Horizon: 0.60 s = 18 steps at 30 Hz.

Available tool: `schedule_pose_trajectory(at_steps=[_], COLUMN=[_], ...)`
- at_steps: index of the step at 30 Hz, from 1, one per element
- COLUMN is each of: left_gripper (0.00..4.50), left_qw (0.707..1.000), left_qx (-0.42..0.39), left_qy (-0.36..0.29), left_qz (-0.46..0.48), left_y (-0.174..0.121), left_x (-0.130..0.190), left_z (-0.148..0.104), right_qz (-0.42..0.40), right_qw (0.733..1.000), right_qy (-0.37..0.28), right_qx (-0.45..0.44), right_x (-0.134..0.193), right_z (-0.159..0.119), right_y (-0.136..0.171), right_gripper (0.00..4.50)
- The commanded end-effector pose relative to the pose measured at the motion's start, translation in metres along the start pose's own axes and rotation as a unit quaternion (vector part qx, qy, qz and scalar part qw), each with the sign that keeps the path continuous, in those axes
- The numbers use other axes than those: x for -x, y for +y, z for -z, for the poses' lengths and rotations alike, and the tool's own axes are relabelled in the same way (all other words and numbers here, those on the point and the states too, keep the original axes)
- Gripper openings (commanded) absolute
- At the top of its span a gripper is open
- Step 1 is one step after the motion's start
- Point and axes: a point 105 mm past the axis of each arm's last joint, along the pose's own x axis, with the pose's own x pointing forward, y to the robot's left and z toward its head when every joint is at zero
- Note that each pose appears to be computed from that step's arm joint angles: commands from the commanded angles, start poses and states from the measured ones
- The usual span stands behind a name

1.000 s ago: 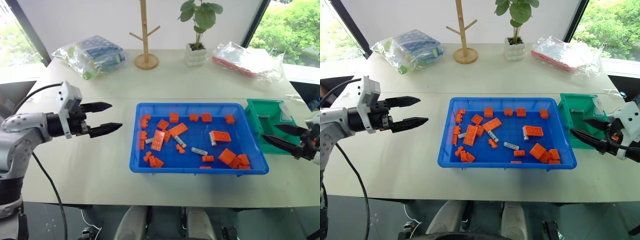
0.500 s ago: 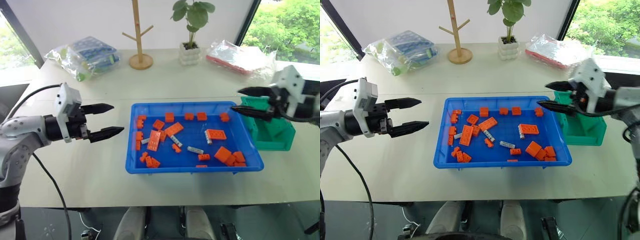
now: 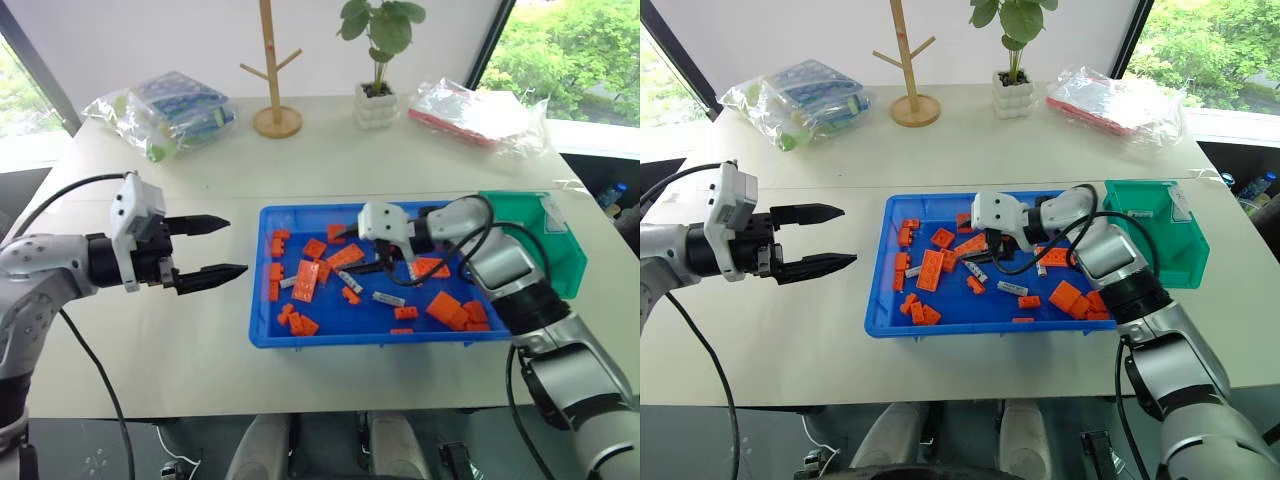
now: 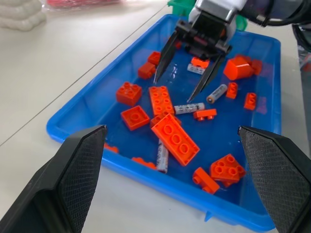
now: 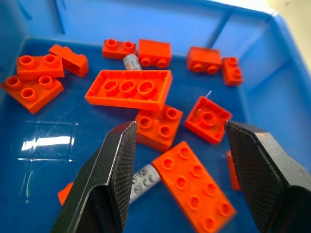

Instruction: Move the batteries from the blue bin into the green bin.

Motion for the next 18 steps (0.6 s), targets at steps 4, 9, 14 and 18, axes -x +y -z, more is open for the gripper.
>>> schedule_pose_trajectory(at_steps=[4, 9, 14, 18], left_gripper=[4.50, 4.50, 4.50, 4.50], left_qw=[1.000, 1.000, 1.000, 1.000], left_qx=[-0.020, -0.019, -0.020, -0.022], left_qy=[-0.006, -0.009, -0.012, -0.011], left_qz=[-0.012, -0.012, -0.012, -0.009], left_y=[-0.004, -0.003, -0.001, 0.000], left_x=[0.003, 0.002, 0.002, 0.002], left_z=[-0.007, -0.008, -0.010, -0.012], right_qz=[0.015, 0.015, 0.008, 0.003], right_qw=[0.989, 0.979, 0.978, 0.976], right_qy=[-0.085, -0.094, -0.081, -0.065], right_qx=[-0.122, -0.179, -0.194, -0.208], right_x=[-0.012, -0.019, -0.028, -0.035], right_z=[-0.033, -0.034, -0.026, -0.018], right_y=[-0.005, -0.002, 0.006, 0.012], right_gripper=[2.94, 2.94, 2.94, 2.94])
